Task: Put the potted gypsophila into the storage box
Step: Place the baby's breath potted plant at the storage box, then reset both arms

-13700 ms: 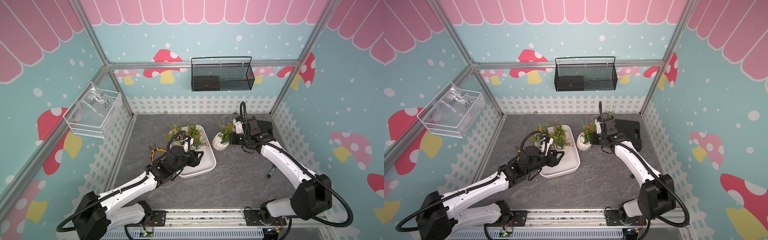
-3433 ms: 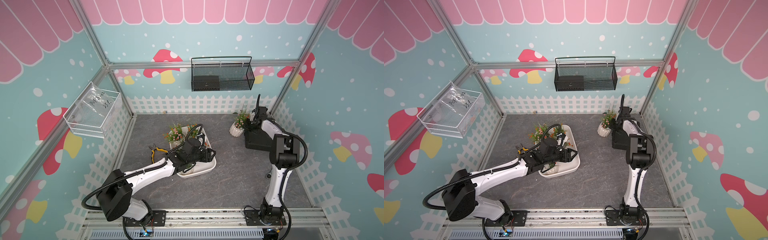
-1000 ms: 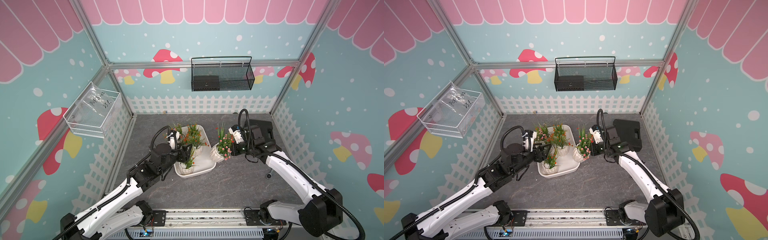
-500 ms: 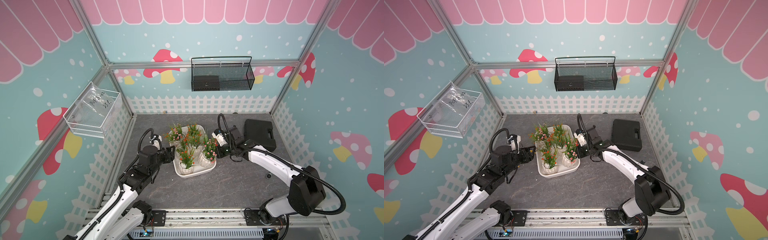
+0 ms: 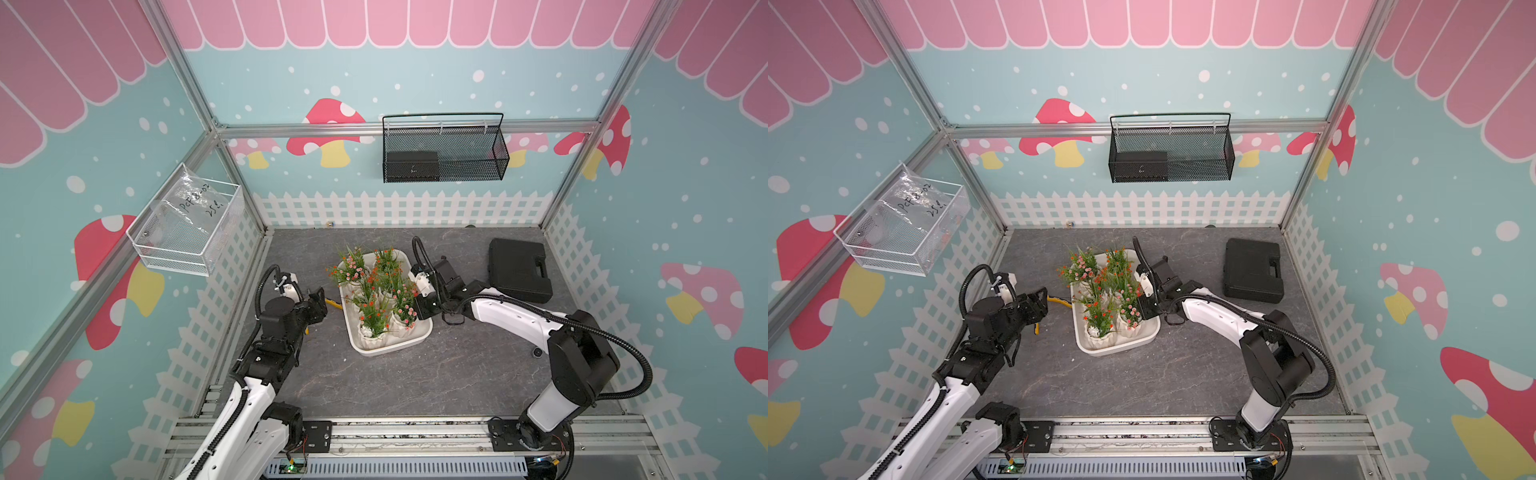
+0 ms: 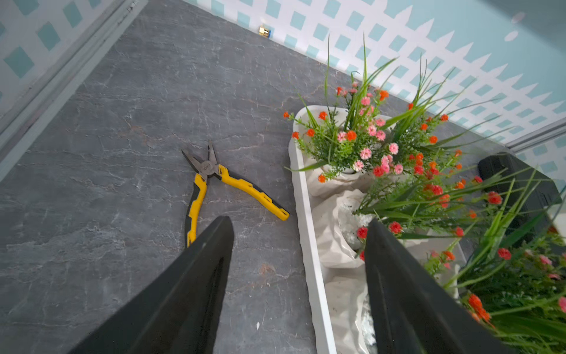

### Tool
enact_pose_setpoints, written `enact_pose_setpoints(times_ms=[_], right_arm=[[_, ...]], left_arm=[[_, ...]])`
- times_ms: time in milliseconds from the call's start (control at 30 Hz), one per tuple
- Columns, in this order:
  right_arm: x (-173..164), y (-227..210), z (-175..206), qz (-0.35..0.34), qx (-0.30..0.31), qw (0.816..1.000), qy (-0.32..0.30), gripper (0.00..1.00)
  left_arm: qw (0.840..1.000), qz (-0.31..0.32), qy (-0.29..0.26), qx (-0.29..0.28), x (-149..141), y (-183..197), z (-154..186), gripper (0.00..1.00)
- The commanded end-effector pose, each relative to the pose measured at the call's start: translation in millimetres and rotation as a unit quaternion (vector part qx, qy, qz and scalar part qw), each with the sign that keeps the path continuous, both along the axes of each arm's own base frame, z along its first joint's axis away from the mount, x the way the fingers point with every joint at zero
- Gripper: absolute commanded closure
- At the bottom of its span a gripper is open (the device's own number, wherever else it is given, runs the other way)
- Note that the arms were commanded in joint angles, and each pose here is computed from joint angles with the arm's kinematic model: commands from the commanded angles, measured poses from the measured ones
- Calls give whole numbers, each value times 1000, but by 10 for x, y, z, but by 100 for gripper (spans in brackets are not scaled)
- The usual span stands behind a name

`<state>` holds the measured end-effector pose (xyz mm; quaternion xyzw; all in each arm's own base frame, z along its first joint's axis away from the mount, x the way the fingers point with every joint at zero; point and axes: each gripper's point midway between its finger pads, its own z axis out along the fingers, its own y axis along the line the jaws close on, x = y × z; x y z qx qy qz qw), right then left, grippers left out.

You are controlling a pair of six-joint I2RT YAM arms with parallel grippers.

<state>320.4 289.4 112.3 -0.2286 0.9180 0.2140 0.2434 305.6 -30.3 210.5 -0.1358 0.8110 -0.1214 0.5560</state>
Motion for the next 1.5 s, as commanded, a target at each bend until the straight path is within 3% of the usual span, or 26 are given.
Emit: enact_pose_setpoints(times_ms=[0, 100, 333, 500, 700, 767, 900, 1000, 1100, 1267, 1467], right_arm=[[143, 168, 226, -7, 28, 999, -39, 100], [96, 193, 156, -2, 27, 999, -34, 97], [32, 191, 187, 0, 38, 999, -33, 71], [26, 77, 545, -11, 70, 996, -60, 57], [329, -529, 1064, -63, 121, 984, -111, 47], [476, -792, 1214, -84, 126, 977, -153, 42], [802, -1494, 1358, -168, 72, 946, -266, 30], [938, -2019, 1331, -250, 23, 915, -317, 17], [986, -2333, 1223, -283, -11, 894, -348, 11], [1005, -2615, 927, -281, -79, 877, -383, 6], [828, -2677, 712, -250, -84, 865, -427, 5]], left_arm=[[1000, 17, -15, 21, 58, 122, -26, 32], [998, 36, -22, 47, 82, 211, -80, 31], [994, 56, -9, 92, 128, 333, -238, 28], [992, 66, -12, 108, 185, 432, -281, 25], [988, 100, -8, 118, 290, 646, -377, 21], [986, 109, -7, 126, 322, 694, -430, 19], [984, 120, -14, 134, 355, 746, -527, 16], [983, 120, -29, 139, 385, 747, -563, 14], [982, 122, -38, 138, 433, 748, -604, 11], [981, 122, -48, 140, 553, 747, -661, 11], [977, 132, -84, 144, 598, 769, -633, 9]])
